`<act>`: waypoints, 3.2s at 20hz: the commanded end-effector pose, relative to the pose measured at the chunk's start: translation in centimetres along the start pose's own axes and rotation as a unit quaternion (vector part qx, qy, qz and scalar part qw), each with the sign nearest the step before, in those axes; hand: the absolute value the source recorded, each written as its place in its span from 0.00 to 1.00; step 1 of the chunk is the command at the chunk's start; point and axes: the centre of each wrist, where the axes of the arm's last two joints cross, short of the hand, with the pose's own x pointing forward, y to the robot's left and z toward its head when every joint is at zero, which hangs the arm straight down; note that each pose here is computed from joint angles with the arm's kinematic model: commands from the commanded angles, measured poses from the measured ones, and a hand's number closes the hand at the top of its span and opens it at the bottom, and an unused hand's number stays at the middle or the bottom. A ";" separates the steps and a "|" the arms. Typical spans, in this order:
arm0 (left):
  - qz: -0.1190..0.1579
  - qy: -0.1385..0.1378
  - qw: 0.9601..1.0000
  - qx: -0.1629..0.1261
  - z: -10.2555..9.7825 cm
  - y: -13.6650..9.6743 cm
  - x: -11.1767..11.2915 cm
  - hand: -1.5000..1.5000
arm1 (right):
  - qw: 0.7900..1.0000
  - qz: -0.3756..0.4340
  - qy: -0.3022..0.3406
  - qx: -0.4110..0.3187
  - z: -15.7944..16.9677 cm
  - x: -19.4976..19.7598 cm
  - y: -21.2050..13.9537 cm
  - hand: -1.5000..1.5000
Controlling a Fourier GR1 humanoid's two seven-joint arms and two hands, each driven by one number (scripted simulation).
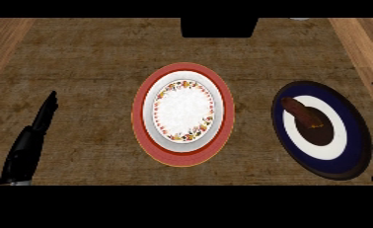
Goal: Pick the sweet potato from the plate and place it in the plate
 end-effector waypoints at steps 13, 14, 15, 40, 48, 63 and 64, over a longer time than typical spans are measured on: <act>-0.001 -0.009 1.000 -0.004 -0.8 1.2 0.9 0.50 | 0.958 0.168 0.171 0.159 -8.0 0.6 -0.2 0.00; -0.003 0.001 1.000 -0.002 0.2 0.9 0.2 0.50 | 0.952 0.170 0.184 0.176 -6.6 -0.4 -0.4 0.00; 0.001 -0.002 1.000 0.004 0.2 -1.3 -0.5 0.50 | 0.948 0.187 0.188 0.176 -7.6 -1.3 1.9 0.00; -0.003 -0.006 1.000 -0.008 -0.6 -0.5 -0.1 0.50 | 0.898 0.241 0.229 0.289 -11.2 -8.6 3.9 0.00; 0.000 -0.007 1.000 -0.009 -0.2 0.6 1.0 0.50 | 0.894 0.239 0.230 0.300 -10.9 -10.0 4.6 0.00; -0.005 -0.020 0.999 -0.026 -1.5 -1.3 1.4 0.50 | 0.884 0.340 0.138 0.289 -18.2 -7.6 4.8 1.00; 0.000 -0.033 0.999 -0.034 -1.9 -0.6 1.1 0.50 | 0.876 0.366 0.132 0.284 -19.3 -6.9 4.9 1.00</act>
